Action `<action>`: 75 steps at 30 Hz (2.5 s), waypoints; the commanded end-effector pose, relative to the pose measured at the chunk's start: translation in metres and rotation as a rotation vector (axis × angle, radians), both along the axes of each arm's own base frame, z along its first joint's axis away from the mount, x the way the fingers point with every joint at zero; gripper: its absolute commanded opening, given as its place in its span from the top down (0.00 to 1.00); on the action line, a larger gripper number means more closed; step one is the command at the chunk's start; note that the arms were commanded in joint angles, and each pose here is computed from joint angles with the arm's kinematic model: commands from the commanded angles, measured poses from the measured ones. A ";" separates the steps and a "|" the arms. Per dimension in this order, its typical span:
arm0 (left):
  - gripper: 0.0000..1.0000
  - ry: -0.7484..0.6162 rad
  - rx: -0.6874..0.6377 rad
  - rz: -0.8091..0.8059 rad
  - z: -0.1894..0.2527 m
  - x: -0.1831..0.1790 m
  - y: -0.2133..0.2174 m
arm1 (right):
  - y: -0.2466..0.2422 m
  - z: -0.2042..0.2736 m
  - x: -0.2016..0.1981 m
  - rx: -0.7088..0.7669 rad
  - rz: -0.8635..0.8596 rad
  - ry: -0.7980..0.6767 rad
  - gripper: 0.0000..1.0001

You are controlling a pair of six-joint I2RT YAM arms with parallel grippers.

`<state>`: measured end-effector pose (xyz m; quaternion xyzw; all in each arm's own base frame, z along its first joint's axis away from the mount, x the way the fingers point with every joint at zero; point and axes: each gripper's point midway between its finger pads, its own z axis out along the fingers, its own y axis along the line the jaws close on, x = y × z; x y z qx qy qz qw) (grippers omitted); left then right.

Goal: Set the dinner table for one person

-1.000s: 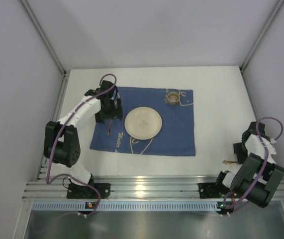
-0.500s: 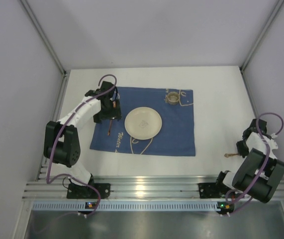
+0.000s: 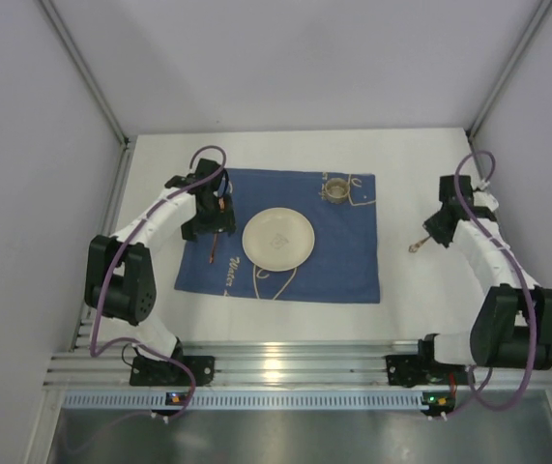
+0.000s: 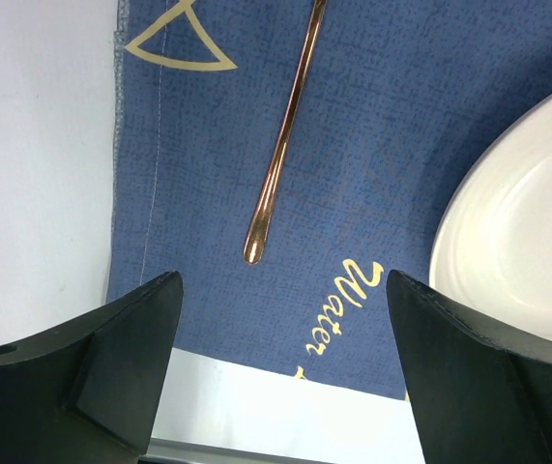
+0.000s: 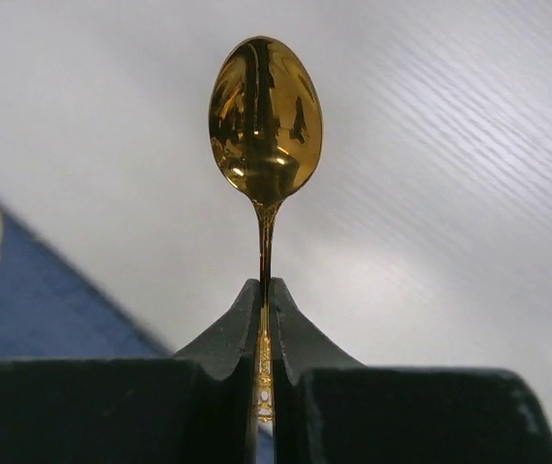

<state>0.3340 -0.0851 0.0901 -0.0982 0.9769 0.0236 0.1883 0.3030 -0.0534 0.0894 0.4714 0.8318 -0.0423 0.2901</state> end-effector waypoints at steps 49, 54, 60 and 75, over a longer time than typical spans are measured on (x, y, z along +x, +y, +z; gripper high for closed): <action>0.02 -0.440 0.027 0.065 0.082 0.030 0.030 | 0.259 0.161 0.033 -0.177 1.022 -0.395 0.33; 0.01 -0.711 -0.198 0.025 0.044 0.031 0.031 | 0.243 0.172 -0.008 -0.162 1.097 -0.610 0.00; 0.01 -0.988 0.057 0.017 0.043 0.028 0.075 | 0.232 0.169 -0.030 -0.113 1.046 -0.855 0.00; 0.01 -1.034 0.062 -0.142 -0.009 0.061 0.084 | 0.207 0.131 -0.031 -0.171 0.949 -0.825 0.00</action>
